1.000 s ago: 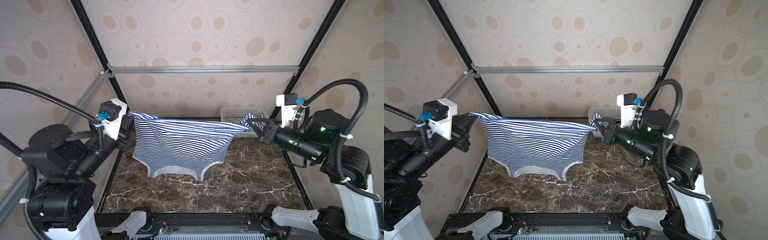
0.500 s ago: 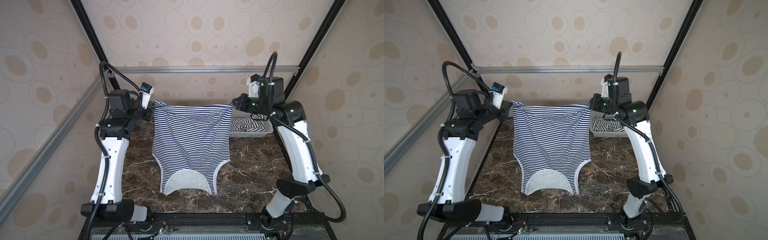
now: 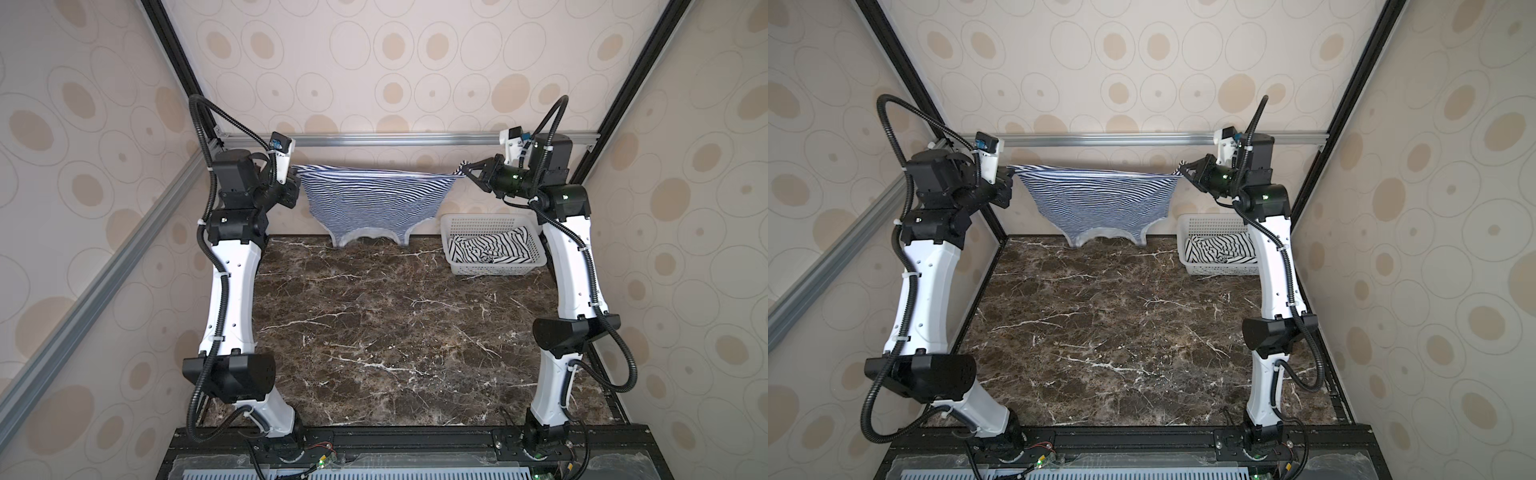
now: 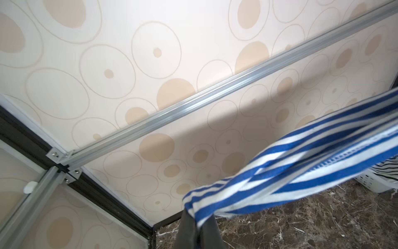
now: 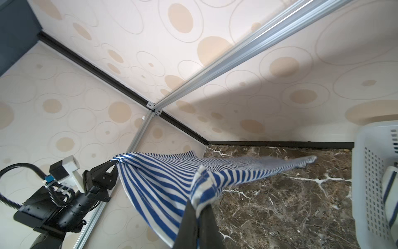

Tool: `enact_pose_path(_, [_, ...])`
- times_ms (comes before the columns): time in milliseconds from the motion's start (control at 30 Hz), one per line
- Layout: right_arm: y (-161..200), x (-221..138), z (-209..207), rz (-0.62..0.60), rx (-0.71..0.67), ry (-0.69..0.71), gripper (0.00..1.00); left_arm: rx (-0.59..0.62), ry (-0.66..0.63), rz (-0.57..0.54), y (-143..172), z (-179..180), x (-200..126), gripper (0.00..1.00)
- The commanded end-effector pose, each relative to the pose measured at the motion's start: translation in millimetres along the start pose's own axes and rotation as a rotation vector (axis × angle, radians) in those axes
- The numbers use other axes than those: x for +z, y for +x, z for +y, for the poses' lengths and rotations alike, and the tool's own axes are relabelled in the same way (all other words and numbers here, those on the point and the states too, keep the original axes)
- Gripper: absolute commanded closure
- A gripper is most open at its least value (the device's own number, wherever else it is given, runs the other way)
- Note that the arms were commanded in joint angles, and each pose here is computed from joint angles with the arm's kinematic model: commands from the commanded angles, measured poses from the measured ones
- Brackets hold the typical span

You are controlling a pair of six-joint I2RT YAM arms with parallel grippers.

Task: Fold and stack tank tops
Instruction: Smooth out the tank top at the center of the table.

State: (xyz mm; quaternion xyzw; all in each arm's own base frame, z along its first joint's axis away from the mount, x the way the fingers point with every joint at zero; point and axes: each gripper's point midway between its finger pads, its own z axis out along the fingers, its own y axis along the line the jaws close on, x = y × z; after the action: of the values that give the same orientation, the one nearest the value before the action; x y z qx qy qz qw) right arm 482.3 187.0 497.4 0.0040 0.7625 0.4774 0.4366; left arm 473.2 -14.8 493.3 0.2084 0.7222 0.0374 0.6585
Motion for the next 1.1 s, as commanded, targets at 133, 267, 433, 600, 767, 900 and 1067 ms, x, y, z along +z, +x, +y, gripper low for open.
enact_pose_path(133, [85,5,-59,0.167,0.092,0.066,1.00,-0.037,0.117,0.211,139,-52,-2,1.00])
enact_pose_path(267, [163,-14,-106,0.265,0.155,0.148,1.00,-0.036,0.242,0.400,243,-107,-31,1.00])
enact_pose_path(433, [258,-54,-142,0.370,0.229,0.227,1.00,-0.025,0.424,0.535,318,-168,-88,1.00])
enact_pose_path(600, [326,-85,-162,0.461,0.262,0.311,1.00,-0.001,0.527,0.613,355,-200,-125,1.00])
enact_pose_path(767, [364,-110,-177,0.515,0.299,0.367,1.00,0.001,0.617,0.694,380,-220,-150,1.00])
enact_pose_path(900, [386,-124,-183,0.545,0.323,0.392,1.00,0.025,0.644,0.725,385,-225,-164,1.00])
enact_pose_path(1067, [400,-143,-175,0.551,0.338,0.392,1.00,0.056,0.656,0.733,382,-226,-175,1.00])
